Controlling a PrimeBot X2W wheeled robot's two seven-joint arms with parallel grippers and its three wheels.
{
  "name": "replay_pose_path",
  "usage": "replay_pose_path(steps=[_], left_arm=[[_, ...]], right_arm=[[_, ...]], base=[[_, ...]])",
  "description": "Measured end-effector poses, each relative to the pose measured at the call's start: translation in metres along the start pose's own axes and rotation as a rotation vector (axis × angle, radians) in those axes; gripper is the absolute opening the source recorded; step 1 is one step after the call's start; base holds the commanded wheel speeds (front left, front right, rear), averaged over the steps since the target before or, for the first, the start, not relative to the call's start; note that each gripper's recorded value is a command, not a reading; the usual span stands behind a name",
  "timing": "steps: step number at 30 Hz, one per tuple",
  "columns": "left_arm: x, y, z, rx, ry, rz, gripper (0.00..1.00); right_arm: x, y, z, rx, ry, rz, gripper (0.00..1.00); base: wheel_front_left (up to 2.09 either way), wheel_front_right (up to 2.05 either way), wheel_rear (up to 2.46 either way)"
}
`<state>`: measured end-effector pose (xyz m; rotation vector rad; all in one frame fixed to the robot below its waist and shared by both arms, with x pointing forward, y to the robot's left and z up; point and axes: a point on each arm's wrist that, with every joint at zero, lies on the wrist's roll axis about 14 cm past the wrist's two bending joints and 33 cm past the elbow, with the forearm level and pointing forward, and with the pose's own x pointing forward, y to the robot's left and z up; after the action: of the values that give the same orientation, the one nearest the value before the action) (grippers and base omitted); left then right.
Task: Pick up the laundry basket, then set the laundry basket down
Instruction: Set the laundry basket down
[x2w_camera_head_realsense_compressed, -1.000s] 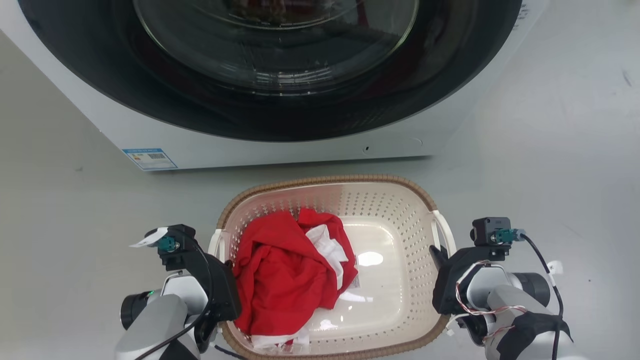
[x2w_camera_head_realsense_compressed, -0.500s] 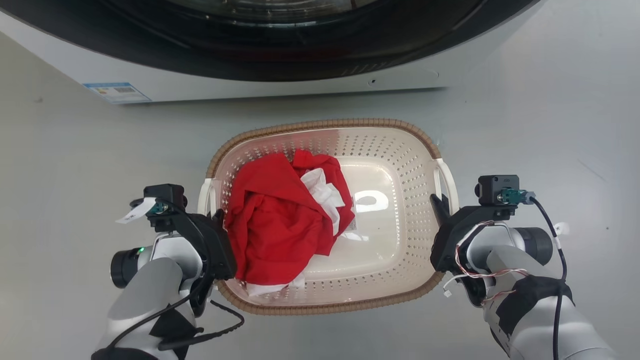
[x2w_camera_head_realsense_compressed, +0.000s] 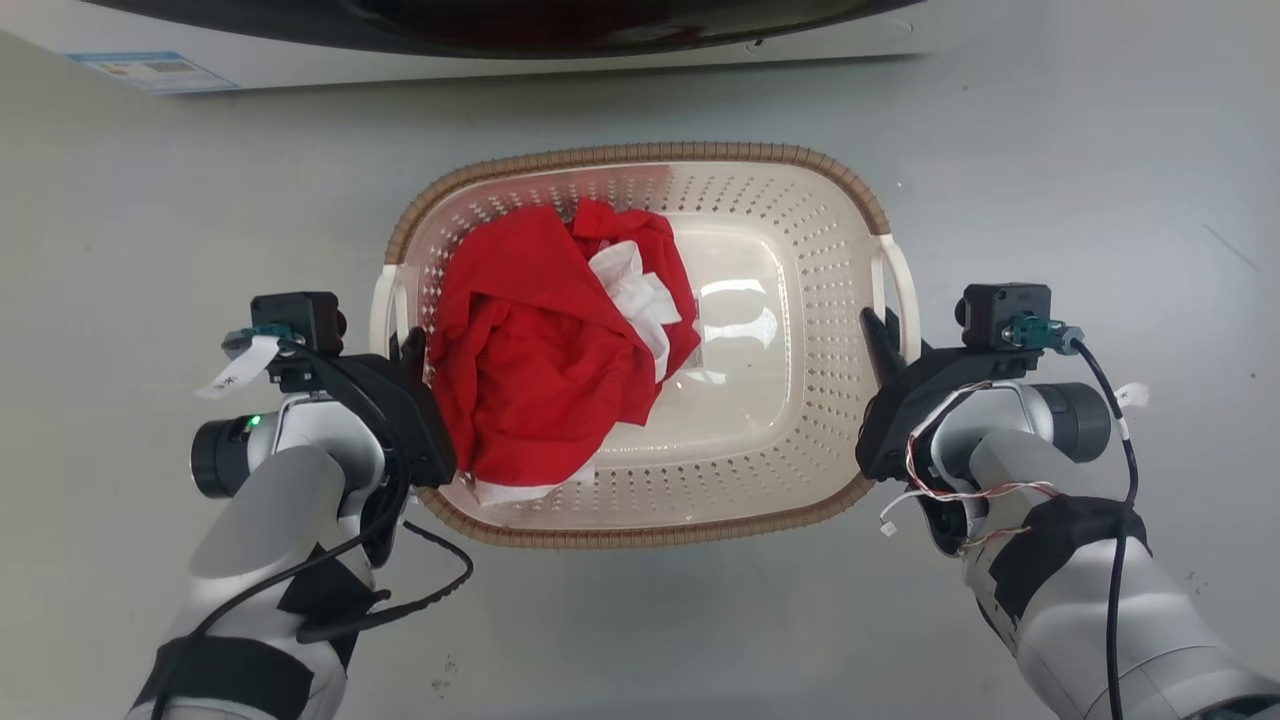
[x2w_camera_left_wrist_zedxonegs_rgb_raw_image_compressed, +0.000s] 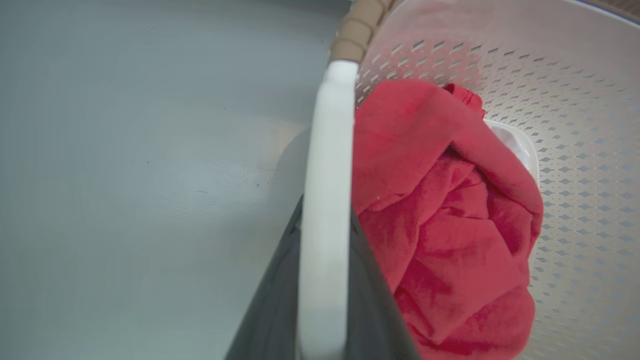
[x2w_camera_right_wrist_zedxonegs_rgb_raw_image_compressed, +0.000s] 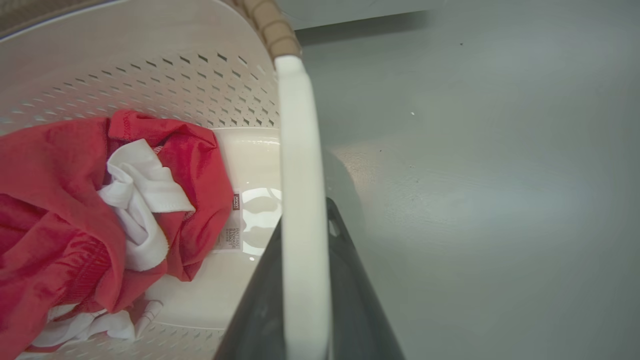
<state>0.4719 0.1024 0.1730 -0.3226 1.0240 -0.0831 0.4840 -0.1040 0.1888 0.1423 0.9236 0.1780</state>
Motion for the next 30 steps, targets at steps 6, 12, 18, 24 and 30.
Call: replay_pose_path(steps=[6,12,18,24,30], left_arm=[[0.018,0.002,0.007,0.002,-0.022,-0.004,0.0],[0.03,0.007,0.002,0.006,-0.02,-0.003,0.0],[0.041,0.013,-0.004,0.004,-0.02,0.005,0.0],[0.045,0.017,-0.005,0.016,-0.026,0.011,0.0],[0.048,0.018,-0.004,0.015,-0.031,0.008,0.0]], right_arm=[[0.018,-0.004,0.004,-0.018,-0.018,-0.001,0.0],[0.031,-0.006,-0.001,-0.019,-0.016,-0.001,0.0],[0.042,-0.007,-0.007,-0.016,-0.013,0.002,0.0],[0.047,-0.007,-0.014,-0.018,-0.005,0.004,0.0],[0.05,-0.008,-0.016,-0.016,0.003,0.002,0.0]], base=[[0.0,0.0,0.0],[0.0,0.0,0.0],[0.0,0.0,0.0],[0.0,0.0,0.0],[0.0,0.0,0.0]])
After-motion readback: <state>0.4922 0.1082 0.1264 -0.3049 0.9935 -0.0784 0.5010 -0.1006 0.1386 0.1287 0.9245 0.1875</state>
